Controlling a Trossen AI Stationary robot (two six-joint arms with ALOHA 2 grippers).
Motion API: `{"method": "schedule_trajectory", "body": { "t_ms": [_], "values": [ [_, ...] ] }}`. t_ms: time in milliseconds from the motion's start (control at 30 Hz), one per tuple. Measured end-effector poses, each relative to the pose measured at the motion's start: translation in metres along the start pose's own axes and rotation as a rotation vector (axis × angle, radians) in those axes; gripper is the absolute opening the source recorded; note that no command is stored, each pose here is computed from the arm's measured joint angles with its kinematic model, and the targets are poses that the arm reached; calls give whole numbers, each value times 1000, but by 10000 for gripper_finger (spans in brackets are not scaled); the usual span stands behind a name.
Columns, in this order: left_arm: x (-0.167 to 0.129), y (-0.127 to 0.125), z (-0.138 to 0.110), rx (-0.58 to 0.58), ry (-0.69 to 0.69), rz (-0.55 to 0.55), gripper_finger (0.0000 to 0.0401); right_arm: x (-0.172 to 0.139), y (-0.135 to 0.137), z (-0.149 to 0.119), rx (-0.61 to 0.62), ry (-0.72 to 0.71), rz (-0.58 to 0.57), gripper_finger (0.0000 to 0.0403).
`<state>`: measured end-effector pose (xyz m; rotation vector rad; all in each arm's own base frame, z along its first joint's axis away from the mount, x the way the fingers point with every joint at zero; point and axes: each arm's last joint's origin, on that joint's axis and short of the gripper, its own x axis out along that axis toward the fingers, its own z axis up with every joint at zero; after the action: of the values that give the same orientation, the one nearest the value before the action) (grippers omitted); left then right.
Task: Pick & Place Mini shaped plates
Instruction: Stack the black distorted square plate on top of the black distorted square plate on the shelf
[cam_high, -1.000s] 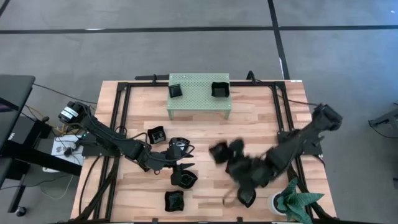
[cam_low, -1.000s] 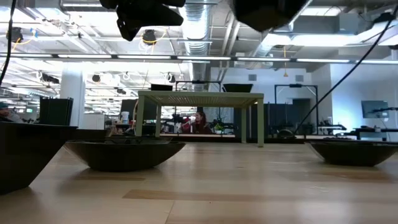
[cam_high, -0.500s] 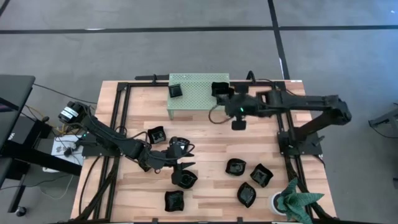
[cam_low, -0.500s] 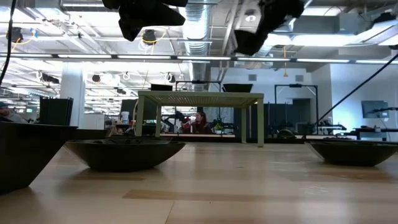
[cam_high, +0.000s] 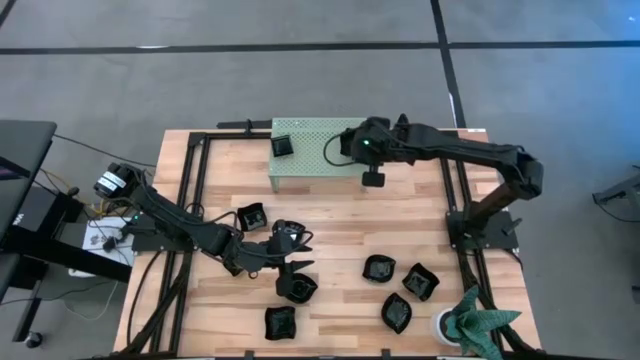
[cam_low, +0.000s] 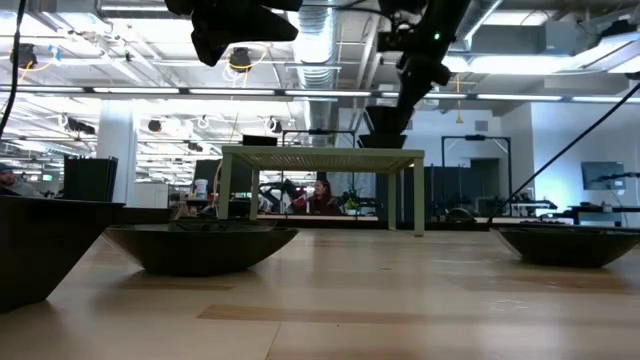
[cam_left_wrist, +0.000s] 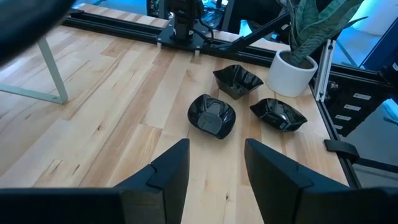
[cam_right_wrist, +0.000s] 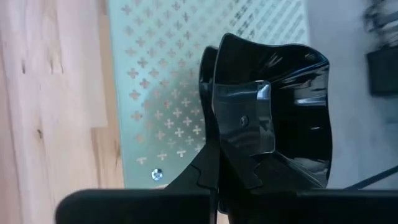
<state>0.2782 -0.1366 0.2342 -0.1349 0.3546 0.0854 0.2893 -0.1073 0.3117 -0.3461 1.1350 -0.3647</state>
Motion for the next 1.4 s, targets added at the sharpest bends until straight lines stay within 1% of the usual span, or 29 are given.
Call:
{"method": "schedule_trajectory", "body": {
  "t_ms": [233, 500, 567, 800, 933, 1000, 1067, 1133, 1167, 1200, 1267, 1333, 1400],
  "values": [
    [0, 0, 0, 0, 0, 0, 156, 2, 0, 0, -21, 2, 0, 0],
    [0, 0, 0, 0, 0, 0, 156, 1, -3, 4, -9, -38, -19, 4],
    [0, 0, 0, 0, 0, 0, 156, 2, -3, 3, -7, -32, -18, 13],
    [0, 0, 0, 0, 0, 0, 156, 3, -9, 1, 43, -24, -29, 68],
    [0, 0, 0, 0, 0, 0, 156, 3, -6, 2, 70, -29, -24, 86],
    [0, 0, 0, 0, 0, 0, 156, 1, 0, 4, 89, -36, -11, 90],
    [0, 0, 0, -1, 0, -1, 156, -3, 11, 8, 100, -54, 36, 92],
    [-1, -2, -1, 3, 8, -25, 156, -11, 27, 11, 82, -63, 86, 92],
    [-1, -3, -1, 16, 14, -47, 156, -16, 37, 13, 61, -62, 92, 92],
    [-2, -6, -2, 30, 17, -72, 156, -23, 45, 15, 32, -58, 80, 92],
    [-5, -12, -1, 31, 2, -106, 156, -40, 62, 17, -42, -52, 19, 92],
    [-9, -19, 2, 13, -38, -142, 156, -61, 78, 22, -86, -90, -42, 92],
    [-12, -25, 5, -10, -91, -179, 156, -83, 95, 23, -117, -116, -29, 92]
  ]
}}
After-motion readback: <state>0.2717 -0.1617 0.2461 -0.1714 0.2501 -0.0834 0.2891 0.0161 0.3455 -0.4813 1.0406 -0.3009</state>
